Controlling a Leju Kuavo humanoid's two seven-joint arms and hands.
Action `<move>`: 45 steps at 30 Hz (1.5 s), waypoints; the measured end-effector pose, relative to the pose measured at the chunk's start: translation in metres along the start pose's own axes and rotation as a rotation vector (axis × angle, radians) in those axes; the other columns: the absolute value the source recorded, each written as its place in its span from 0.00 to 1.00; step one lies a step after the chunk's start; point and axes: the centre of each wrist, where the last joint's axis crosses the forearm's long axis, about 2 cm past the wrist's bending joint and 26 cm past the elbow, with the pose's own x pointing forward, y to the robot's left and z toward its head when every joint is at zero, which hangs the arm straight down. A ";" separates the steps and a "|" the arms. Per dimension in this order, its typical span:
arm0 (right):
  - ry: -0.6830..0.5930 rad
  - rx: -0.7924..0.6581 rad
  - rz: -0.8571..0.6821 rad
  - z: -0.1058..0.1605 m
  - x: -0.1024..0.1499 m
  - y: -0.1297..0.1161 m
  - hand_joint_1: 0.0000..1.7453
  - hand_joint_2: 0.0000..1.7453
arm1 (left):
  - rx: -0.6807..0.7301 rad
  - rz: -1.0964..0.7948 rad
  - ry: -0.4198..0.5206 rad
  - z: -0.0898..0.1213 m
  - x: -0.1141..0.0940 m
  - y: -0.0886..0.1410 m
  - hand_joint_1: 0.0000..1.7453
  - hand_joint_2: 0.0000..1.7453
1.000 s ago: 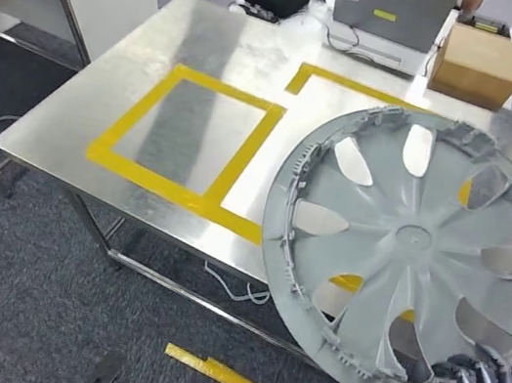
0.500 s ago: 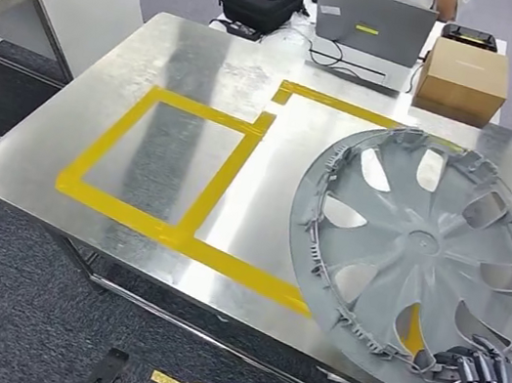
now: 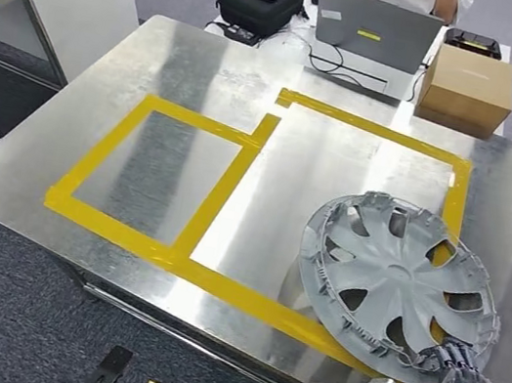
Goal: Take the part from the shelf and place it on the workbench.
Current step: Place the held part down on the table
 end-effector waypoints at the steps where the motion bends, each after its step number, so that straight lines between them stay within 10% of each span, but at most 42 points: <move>1: 0.007 0.005 0.002 0.000 -0.002 0.002 1.00 1.00 | 0.000 0.000 0.000 0.000 0.000 0.000 0.00 1.00; 12: 0.033 0.099 0.055 -0.017 -0.018 0.020 1.00 1.00 | -0.015 -0.017 -0.016 -0.001 0.003 0.001 0.00 1.00; 16: 0.034 0.117 0.064 -0.027 -0.021 0.028 0.00 0.00 | -0.023 -0.021 -0.045 -0.003 0.010 0.001 0.00 1.00; 24: -0.037 0.165 0.063 -0.026 -0.016 0.036 0.00 0.00 | -0.028 -0.041 -0.069 -0.002 0.012 -0.002 0.00 1.00; 28: -0.093 0.197 0.076 -0.027 -0.006 0.040 0.00 0.00 | -0.030 -0.052 -0.068 -0.003 0.014 -0.003 0.00 0.00; 45: -0.207 0.100 -0.056 -0.022 0.034 0.037 0.00 0.00 | -0.018 -0.047 -0.042 -0.004 0.014 0.001 0.00 0.00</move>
